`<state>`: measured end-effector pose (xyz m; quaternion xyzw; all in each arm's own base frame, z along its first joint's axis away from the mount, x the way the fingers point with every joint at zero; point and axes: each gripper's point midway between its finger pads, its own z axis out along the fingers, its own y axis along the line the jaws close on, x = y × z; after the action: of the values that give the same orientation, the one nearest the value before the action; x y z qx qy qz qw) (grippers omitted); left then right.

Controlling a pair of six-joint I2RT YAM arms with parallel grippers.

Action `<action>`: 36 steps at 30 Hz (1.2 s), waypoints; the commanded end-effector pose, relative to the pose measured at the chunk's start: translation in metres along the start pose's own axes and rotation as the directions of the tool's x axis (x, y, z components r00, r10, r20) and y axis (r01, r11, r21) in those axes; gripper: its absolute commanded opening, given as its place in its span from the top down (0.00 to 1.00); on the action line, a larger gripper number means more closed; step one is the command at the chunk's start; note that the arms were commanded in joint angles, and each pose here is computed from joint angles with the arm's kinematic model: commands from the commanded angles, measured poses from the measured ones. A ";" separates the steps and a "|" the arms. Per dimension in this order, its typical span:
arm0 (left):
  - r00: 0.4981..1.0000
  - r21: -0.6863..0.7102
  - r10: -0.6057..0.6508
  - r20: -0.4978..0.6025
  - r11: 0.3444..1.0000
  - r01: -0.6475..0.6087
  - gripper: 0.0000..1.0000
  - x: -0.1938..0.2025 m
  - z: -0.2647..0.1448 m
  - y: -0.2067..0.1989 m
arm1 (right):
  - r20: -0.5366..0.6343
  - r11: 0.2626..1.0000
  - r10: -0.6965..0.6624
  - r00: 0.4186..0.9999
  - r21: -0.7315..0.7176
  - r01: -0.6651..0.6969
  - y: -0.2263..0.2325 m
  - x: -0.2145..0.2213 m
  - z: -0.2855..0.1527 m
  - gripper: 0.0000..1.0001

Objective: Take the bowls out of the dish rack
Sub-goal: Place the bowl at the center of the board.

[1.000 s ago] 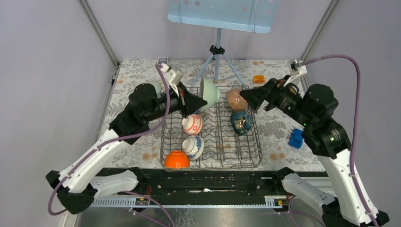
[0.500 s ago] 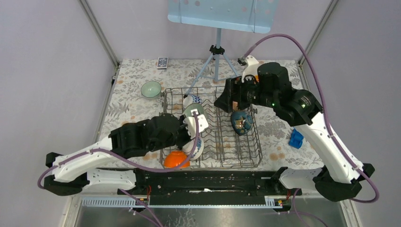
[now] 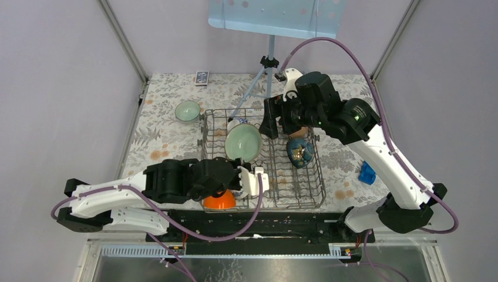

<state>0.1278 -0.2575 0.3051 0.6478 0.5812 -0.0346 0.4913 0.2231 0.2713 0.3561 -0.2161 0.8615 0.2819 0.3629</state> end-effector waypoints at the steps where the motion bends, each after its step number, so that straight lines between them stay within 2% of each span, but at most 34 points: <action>1: 0.990 -0.074 0.138 -0.014 0.988 -0.139 1.00 -0.006 0.000 0.020 | 0.033 0.998 -0.061 0.998 0.030 0.060 0.008 -0.013 -0.009 0.20; 5: 0.978 -0.038 0.205 -0.044 0.978 -0.207 1.00 0.000 0.003 0.014 | 0.008 0.991 -0.114 0.993 0.069 0.113 0.009 -0.011 -0.005 0.20; 18: 0.958 0.064 0.285 0.025 0.956 -0.286 1.00 -0.005 0.000 -0.002 | -0.087 0.978 -0.174 0.981 0.098 0.182 0.013 0.017 0.012 0.27; 36: 0.961 0.155 0.272 0.052 0.948 -0.277 1.00 0.001 0.000 -0.022 | -0.188 0.963 -0.206 0.960 0.134 0.233 0.007 0.053 0.038 0.42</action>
<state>0.1101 -0.2542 0.2690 0.7789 0.4825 -0.0046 0.4005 0.2009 0.2919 0.3025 -0.3028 0.8807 0.1656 0.3245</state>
